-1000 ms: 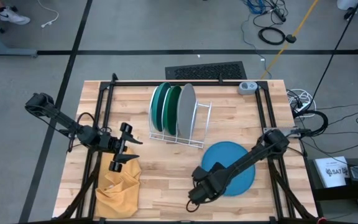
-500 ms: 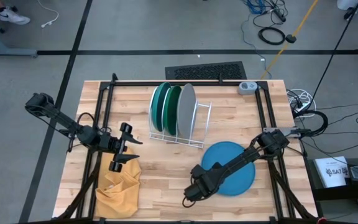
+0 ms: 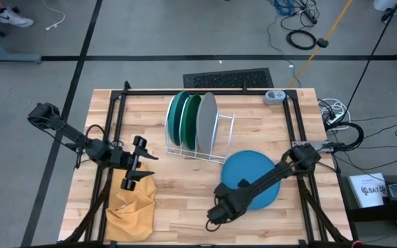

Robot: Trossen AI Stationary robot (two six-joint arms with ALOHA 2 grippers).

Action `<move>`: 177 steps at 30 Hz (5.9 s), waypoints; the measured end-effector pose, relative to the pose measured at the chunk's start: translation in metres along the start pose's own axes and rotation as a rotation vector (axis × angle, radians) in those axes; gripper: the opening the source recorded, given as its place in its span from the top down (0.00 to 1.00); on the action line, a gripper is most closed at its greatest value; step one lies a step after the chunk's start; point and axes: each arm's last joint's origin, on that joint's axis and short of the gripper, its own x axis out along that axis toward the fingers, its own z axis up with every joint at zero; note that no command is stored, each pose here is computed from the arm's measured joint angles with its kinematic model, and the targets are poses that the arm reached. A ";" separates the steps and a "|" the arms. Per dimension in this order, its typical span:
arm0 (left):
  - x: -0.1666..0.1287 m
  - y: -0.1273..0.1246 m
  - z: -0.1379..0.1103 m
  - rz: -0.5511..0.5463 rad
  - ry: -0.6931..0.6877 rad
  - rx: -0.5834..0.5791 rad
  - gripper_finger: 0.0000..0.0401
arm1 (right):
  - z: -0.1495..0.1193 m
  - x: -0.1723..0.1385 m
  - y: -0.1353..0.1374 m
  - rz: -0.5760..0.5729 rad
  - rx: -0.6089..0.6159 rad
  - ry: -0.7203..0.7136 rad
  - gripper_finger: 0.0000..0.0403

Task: Sort dishes
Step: Put the blue plate in the white dish rack

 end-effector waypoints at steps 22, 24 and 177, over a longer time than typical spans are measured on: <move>0.000 0.000 0.000 0.000 0.000 0.000 0.46 | -0.043 -0.222 -0.005 0.382 -0.164 -1.155 1.00; 0.000 0.000 0.000 0.000 0.000 0.000 0.46 | -0.043 -0.224 -0.007 0.328 -0.107 -1.228 1.00; 0.000 0.001 0.005 0.005 -0.050 0.012 0.46 | 0.064 0.010 -0.112 0.546 -0.001 -1.700 0.48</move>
